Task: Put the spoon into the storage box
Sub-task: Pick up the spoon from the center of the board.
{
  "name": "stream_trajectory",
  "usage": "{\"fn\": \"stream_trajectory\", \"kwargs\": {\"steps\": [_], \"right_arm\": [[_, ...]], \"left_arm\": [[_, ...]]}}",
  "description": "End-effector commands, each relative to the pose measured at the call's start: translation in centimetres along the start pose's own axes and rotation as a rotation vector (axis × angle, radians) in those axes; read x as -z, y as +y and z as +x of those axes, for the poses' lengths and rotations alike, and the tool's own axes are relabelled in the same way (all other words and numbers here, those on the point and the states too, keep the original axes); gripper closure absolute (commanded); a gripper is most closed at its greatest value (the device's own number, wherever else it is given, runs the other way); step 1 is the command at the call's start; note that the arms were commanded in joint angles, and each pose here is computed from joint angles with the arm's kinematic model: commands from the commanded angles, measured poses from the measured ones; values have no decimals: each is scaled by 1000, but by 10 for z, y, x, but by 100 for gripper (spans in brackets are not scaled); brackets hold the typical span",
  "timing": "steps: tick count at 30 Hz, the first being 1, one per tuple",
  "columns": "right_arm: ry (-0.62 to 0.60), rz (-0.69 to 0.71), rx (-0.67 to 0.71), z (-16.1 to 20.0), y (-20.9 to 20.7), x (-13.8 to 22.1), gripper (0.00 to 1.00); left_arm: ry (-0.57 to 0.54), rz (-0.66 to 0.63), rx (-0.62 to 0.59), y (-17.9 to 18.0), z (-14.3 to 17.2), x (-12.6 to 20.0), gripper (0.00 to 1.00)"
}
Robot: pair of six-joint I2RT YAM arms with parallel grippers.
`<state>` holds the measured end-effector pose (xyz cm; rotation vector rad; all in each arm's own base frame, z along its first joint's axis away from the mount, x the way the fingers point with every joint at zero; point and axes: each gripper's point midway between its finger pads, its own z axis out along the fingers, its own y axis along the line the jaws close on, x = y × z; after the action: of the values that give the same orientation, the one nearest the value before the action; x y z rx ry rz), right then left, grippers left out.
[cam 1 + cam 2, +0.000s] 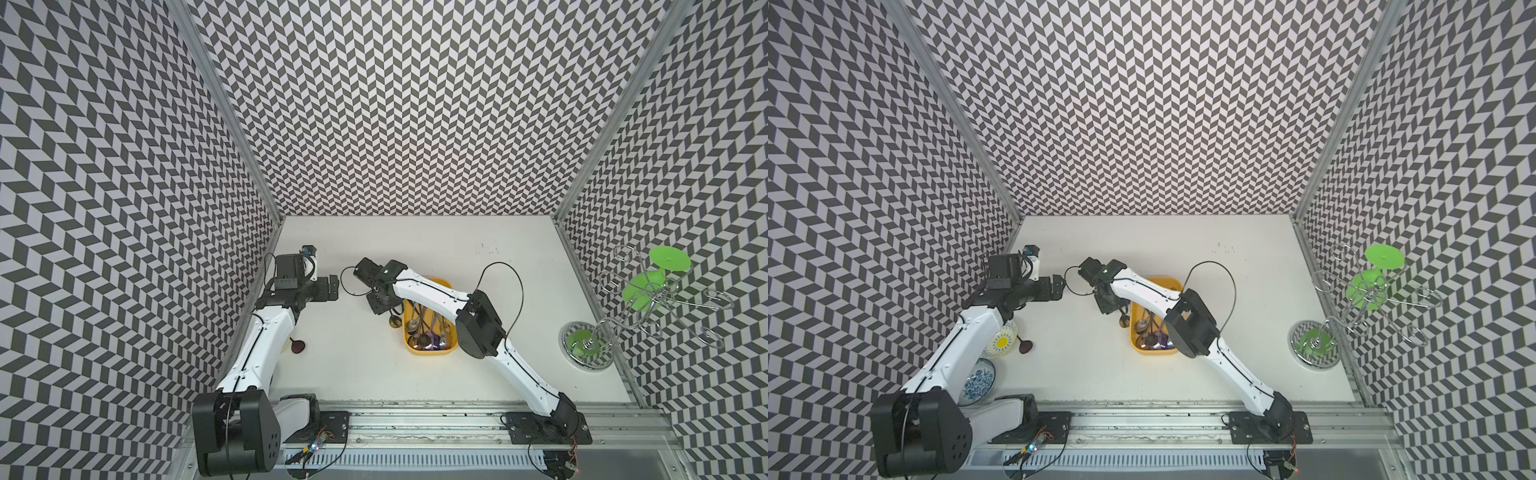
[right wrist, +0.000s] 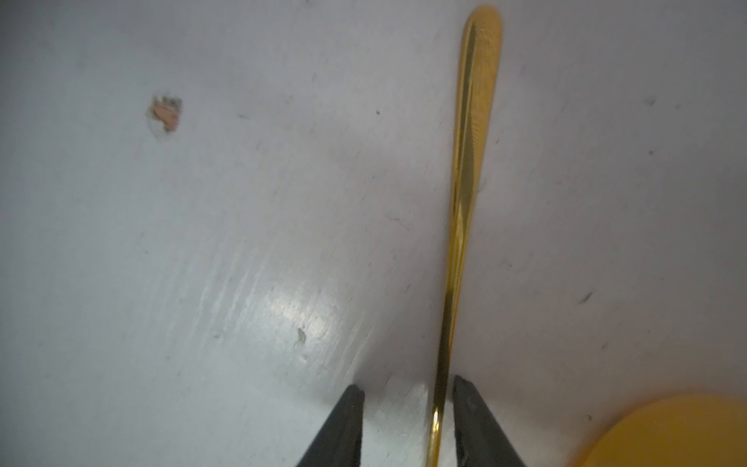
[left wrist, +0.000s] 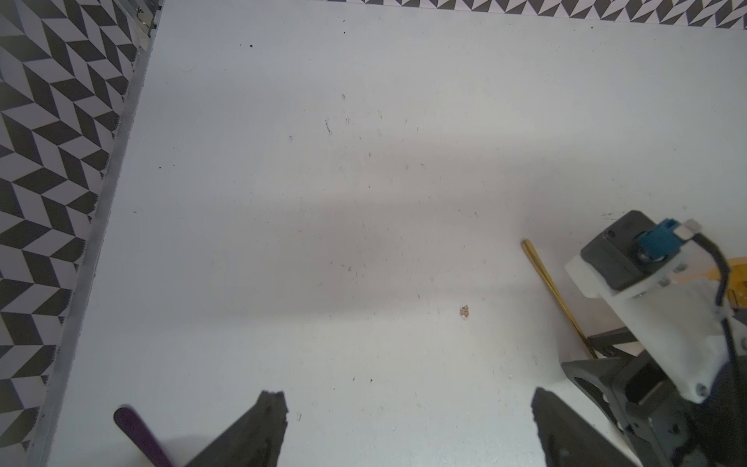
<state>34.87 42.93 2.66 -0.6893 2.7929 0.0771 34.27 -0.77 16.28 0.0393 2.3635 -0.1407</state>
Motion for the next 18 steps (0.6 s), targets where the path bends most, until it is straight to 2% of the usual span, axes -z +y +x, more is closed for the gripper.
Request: {"fn": "stream_trajectory", "kwargs": {"steps": [1,5,11,18], "right_arm": [[44,20,3,10,-3,-24,62],[60,6,3,13,1,-30,73],[18,-30,-24,2,8,-18,100],[-88,-105,-77,-25,19,17,100]], "left_arm": [[-31,-1,2,-1,-4,5,1],[-33,-2,0,-1,-5,5,1],[-34,-5,-2,0,-5,5,1],[-40,-9,-7,-1,-6,7,1]]}}
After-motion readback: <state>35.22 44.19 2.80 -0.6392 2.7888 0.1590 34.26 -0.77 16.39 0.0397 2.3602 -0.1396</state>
